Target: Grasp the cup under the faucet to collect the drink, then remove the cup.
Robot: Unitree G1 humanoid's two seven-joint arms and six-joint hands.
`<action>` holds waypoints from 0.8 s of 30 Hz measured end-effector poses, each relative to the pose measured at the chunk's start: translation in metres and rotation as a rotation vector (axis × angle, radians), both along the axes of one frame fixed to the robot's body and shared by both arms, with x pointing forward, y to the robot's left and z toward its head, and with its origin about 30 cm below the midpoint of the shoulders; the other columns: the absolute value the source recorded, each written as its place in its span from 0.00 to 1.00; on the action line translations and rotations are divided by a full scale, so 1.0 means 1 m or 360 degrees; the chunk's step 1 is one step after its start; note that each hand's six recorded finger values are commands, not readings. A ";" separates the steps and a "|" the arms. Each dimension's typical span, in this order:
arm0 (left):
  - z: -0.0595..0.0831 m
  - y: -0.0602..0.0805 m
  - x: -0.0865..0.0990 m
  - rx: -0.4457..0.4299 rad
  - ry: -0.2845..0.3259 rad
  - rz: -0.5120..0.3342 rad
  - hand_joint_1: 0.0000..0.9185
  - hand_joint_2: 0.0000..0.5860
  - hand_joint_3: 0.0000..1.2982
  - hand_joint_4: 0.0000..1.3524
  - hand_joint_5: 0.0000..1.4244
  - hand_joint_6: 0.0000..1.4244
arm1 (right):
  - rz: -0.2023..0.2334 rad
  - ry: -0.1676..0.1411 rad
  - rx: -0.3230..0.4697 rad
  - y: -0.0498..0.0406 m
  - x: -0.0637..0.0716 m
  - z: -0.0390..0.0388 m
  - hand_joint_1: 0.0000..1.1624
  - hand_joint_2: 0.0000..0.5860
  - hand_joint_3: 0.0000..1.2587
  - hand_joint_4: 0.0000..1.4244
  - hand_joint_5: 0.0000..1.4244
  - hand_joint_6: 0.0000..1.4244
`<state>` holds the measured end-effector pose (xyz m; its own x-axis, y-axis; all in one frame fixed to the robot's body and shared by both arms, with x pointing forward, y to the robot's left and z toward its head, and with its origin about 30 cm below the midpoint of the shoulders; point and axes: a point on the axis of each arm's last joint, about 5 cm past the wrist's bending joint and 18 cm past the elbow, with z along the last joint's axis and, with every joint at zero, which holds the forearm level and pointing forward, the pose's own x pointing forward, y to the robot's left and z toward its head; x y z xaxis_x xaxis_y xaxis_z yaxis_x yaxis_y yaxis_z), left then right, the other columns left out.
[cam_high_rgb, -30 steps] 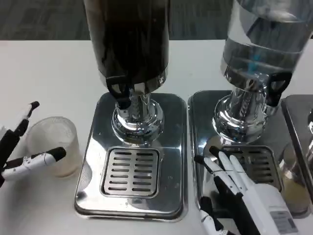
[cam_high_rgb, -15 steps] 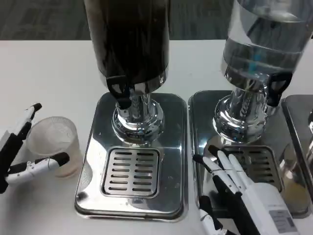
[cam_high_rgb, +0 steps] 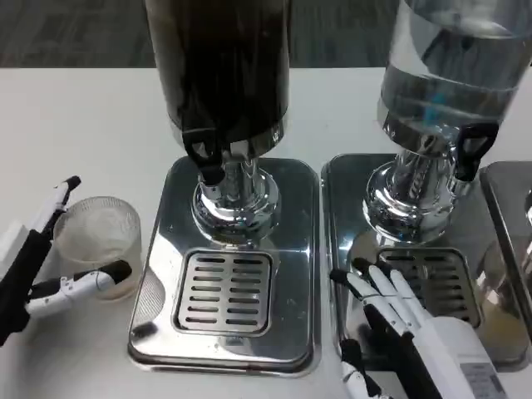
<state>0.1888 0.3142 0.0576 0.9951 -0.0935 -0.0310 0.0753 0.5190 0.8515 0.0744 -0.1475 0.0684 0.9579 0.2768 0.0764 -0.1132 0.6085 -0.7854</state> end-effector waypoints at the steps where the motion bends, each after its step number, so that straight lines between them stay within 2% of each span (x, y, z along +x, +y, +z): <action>1: -0.001 -0.001 0.000 -0.0013 0.0000 -0.0004 0.19 0.08 0.00 0.00 0.16 0.19 | 0.0000 0.0005 0.0001 0.0000 -0.001 0.0000 0.37 1.00 0.11 0.04 0.00 0.14; 11: -0.005 -0.006 -0.002 -0.0077 -0.0026 -0.0019 0.23 0.12 0.00 0.00 0.23 0.23 | 0.0007 0.0028 0.0002 -0.0006 -0.001 0.0007 0.37 1.00 0.10 0.06 0.01 0.15; 15: -0.006 -0.008 -0.002 -0.0089 -0.0035 -0.0017 0.25 0.14 0.02 0.04 0.29 0.28 | 0.0000 0.0046 0.0024 -0.0014 -0.002 0.0012 0.37 1.00 0.10 0.07 0.01 0.15; 24: -0.008 -0.010 -0.002 -0.0109 -0.0071 0.0008 0.32 0.18 0.20 0.22 0.42 0.43 | 0.0015 0.0062 0.0020 -0.0045 -0.002 0.0030 0.37 1.00 0.10 0.07 0.02 0.16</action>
<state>0.1872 0.3038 0.0496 0.9959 -0.0888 0.0196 0.0353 0.5762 0.8166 0.0722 -0.1520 0.0715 0.9576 0.2851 0.0425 -0.1493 0.6169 -0.7728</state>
